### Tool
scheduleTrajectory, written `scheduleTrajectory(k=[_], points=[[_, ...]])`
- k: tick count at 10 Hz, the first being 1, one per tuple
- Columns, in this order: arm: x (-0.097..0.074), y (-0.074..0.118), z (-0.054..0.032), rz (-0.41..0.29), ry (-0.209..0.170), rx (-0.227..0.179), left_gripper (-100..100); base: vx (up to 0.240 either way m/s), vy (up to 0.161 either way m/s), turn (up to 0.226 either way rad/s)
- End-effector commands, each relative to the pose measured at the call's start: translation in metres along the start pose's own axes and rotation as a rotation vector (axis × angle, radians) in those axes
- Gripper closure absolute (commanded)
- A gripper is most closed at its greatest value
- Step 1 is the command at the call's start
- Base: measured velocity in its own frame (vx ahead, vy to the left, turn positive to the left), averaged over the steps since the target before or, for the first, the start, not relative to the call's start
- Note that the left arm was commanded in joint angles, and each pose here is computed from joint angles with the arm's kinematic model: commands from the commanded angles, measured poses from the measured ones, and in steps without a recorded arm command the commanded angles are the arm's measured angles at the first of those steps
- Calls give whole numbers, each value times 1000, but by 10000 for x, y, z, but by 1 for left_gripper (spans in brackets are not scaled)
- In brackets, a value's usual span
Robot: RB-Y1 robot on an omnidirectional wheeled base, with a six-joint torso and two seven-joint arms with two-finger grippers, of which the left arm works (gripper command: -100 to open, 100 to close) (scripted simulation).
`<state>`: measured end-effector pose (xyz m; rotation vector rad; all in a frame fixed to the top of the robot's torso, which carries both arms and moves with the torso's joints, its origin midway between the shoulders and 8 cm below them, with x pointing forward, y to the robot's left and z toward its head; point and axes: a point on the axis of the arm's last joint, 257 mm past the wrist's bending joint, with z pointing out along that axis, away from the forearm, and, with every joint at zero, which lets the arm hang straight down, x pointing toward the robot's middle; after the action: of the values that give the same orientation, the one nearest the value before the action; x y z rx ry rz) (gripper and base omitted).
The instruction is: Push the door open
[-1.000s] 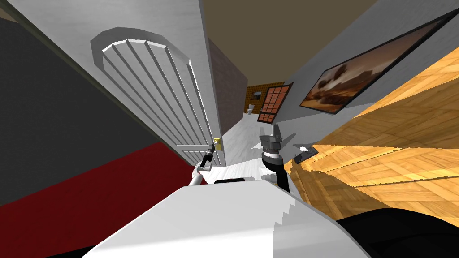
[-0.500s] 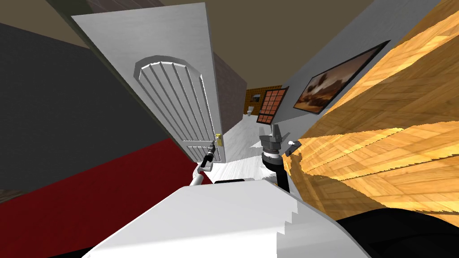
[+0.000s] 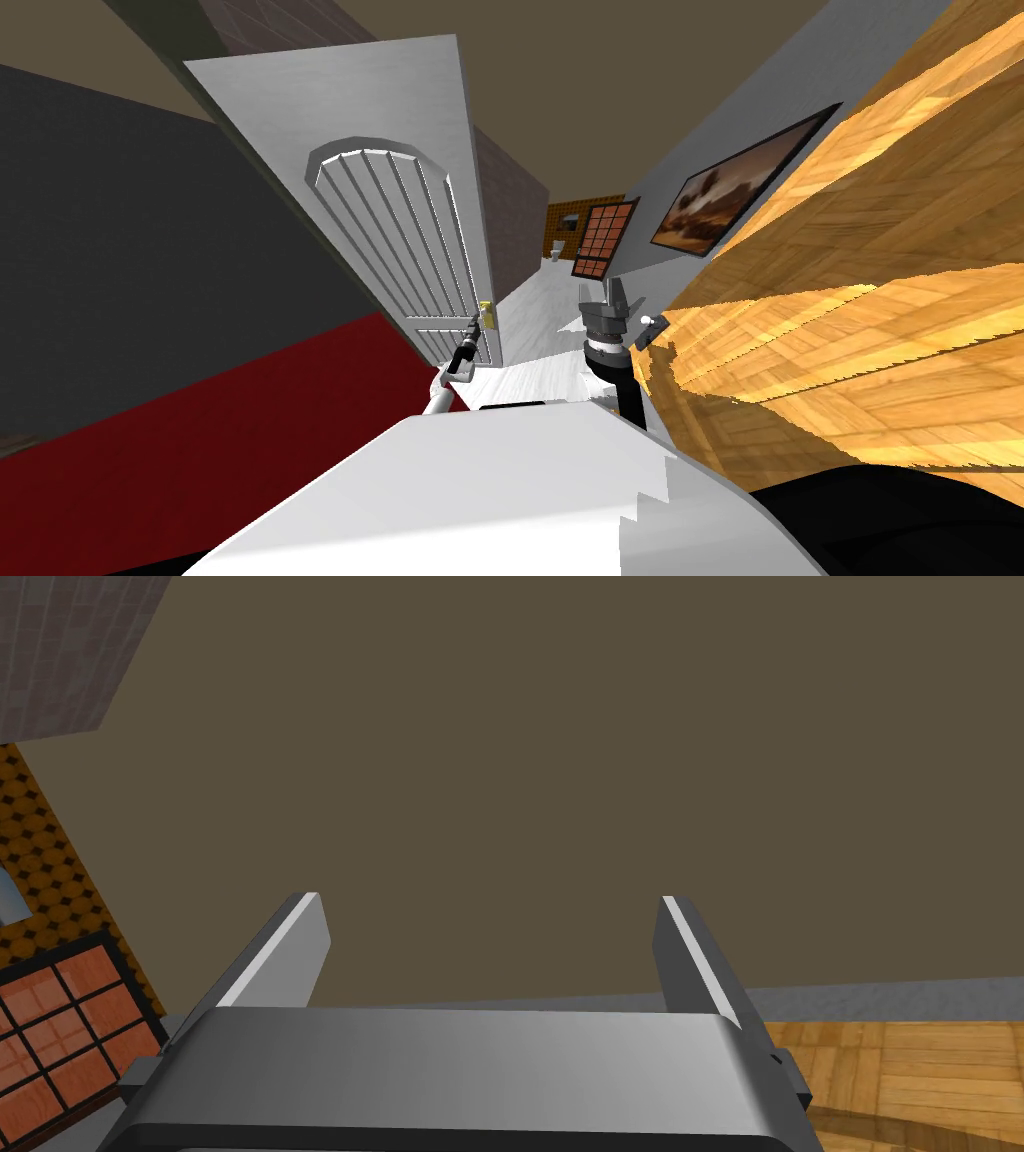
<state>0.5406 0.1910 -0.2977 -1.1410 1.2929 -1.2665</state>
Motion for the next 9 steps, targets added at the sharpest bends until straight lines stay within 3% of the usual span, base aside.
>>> scheduleTrajectory(k=[1, 5, 6, 9], points=[[-23, -7, 6, 2, -3, 3, -100, 211, -32, -26], [-28, -13, 20, -1, -8, 6, -100, 193, -18, -16], [-28, -13, 20, -1, -8, 6, 100, -11, 2, 5], [-28, -13, 20, -1, -8, 6, 100, -28, 4, -1]])
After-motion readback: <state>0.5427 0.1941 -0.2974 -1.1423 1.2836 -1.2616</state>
